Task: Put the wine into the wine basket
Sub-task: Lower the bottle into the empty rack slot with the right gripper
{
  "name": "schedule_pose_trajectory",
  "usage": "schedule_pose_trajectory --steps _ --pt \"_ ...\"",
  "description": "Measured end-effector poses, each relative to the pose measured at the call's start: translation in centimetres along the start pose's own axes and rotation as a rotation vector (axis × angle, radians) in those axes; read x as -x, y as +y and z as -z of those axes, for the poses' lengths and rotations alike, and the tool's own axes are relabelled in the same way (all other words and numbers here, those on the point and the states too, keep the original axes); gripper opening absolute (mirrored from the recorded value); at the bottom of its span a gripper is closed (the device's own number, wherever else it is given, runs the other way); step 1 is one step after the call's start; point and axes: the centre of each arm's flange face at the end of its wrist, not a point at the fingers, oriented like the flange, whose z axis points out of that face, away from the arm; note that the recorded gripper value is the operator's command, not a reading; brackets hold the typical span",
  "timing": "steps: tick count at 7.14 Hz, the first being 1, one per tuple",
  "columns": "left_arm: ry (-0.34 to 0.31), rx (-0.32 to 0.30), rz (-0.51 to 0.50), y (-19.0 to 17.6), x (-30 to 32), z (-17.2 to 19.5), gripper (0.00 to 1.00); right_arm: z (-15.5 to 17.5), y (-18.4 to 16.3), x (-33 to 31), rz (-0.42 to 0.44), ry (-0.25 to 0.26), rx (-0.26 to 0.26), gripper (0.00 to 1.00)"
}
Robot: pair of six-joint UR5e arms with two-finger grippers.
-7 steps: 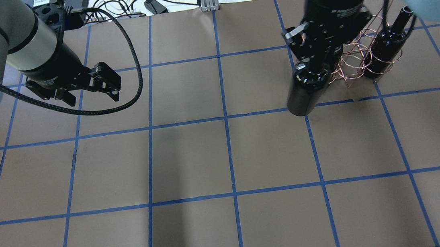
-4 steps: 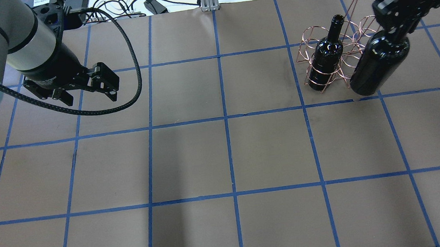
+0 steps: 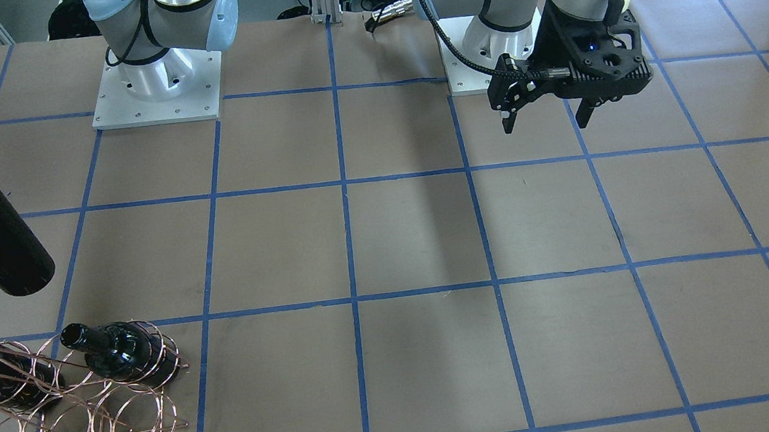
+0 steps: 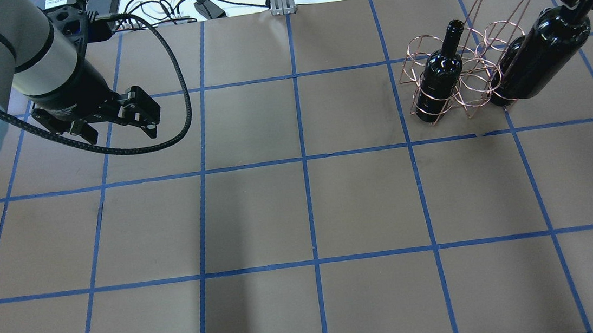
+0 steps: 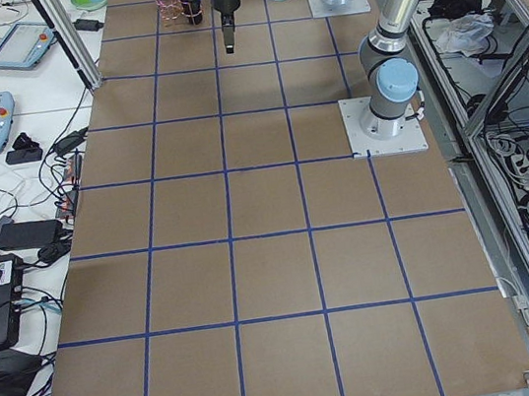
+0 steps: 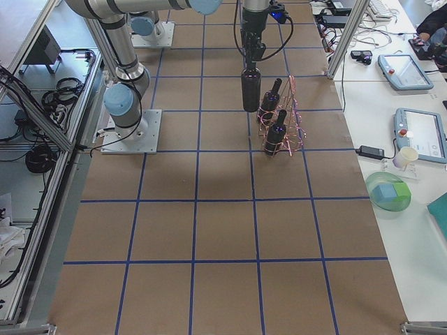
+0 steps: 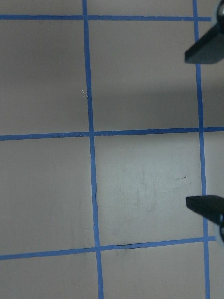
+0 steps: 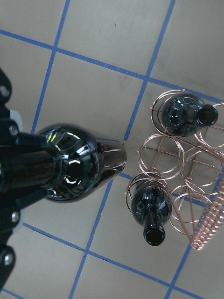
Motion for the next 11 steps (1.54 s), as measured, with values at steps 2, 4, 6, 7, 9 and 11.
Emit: schedule_pose_trajectory --steps 2,4,6,7,9,11 --pt "0.0 0.0 -0.001 0.0 0.0 0.0 1.0 -1.7 -2.1 -1.0 0.003 -0.008 -0.028 0.0" --pt "-0.001 0.0 -0.001 0.0 0.0 0.0 1.0 -2.8 -3.6 -1.5 0.005 -0.01 -0.058 0.0" --pt "-0.002 -0.001 -0.001 0.0 0.0 0.1 1.0 -4.1 -5.0 -2.1 0.011 -0.005 -0.075 0.0" --pt "-0.002 -0.001 -0.001 0.0 0.0 0.1 1.0 -4.6 -5.5 -2.2 0.019 -0.006 -0.083 0.0" --pt "-0.002 0.0 -0.001 0.0 0.0 0.0 1.0 -5.9 -6.5 -2.2 0.033 -0.023 -0.081 0.0" --pt "0.0 0.001 -0.001 0.0 0.0 -0.1 1.0 -7.5 -7.4 -2.2 0.042 -0.039 -0.062 0.0"
